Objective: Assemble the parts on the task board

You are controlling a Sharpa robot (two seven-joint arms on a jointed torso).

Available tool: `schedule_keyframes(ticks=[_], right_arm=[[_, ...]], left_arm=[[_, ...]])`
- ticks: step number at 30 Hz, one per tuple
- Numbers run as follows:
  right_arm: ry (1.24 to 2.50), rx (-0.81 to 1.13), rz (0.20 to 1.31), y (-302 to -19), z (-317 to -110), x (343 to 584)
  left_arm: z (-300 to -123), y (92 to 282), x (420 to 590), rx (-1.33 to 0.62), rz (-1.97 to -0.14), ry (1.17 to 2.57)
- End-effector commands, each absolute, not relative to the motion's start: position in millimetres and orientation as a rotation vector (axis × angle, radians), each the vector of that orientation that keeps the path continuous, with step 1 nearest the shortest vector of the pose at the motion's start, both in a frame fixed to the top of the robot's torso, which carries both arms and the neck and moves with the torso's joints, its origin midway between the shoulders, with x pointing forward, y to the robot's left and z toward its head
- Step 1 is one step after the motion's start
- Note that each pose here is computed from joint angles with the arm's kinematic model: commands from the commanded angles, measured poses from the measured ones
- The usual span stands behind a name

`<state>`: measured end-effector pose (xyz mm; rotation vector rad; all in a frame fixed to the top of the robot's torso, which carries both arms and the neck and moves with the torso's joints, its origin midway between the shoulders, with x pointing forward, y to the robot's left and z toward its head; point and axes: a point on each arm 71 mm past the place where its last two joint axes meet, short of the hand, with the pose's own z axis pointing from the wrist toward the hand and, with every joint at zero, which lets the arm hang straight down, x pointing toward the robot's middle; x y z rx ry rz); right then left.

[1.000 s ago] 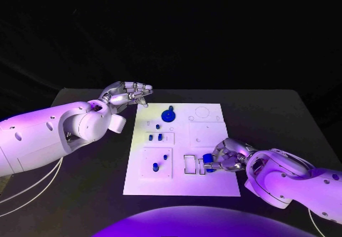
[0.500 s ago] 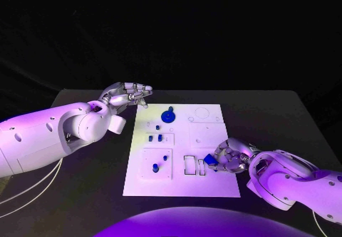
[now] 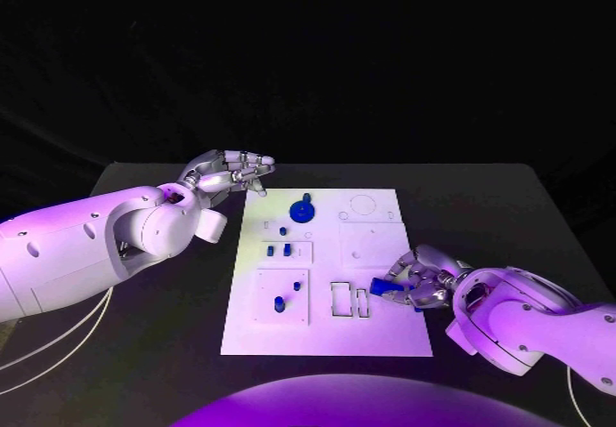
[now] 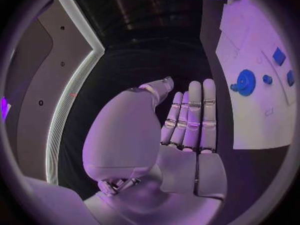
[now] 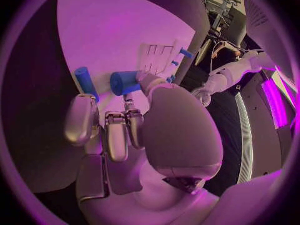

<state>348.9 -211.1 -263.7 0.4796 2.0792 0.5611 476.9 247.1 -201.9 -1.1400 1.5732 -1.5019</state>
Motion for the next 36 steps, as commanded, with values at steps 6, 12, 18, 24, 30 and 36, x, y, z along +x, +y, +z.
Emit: schedule_keyframes(ticks=[6, 12, 18, 24, 30, 36], right_arm=[[2.074, 0.559, 0.652, -195.1, -257.4, 344.0], [2.076, 0.546, 0.680, -185.7, -256.7, 344.1], [2.064, 0.531, 0.702, -178.5, -255.5, 344.4], [2.064, 0.515, 0.725, -169.2, -255.7, 345.1], [2.092, 0.489, 0.727, -162.8, -258.7, 346.1], [2.132, 0.438, 0.706, -158.0, -264.3, 347.4]], left_arm=[[-200.9, 244.3, 476.5, -1.136, -1.525, 1.577], [-200.7, 244.4, 476.2, -1.136, -1.525, 1.578], [-200.6, 245.3, 476.1, -1.137, -1.523, 1.576], [-200.6, 244.9, 475.9, -1.136, -1.525, 1.577], [-200.5, 245.4, 475.8, -1.137, -1.524, 1.577], [-200.5, 245.2, 475.6, -1.137, -1.524, 1.578]])
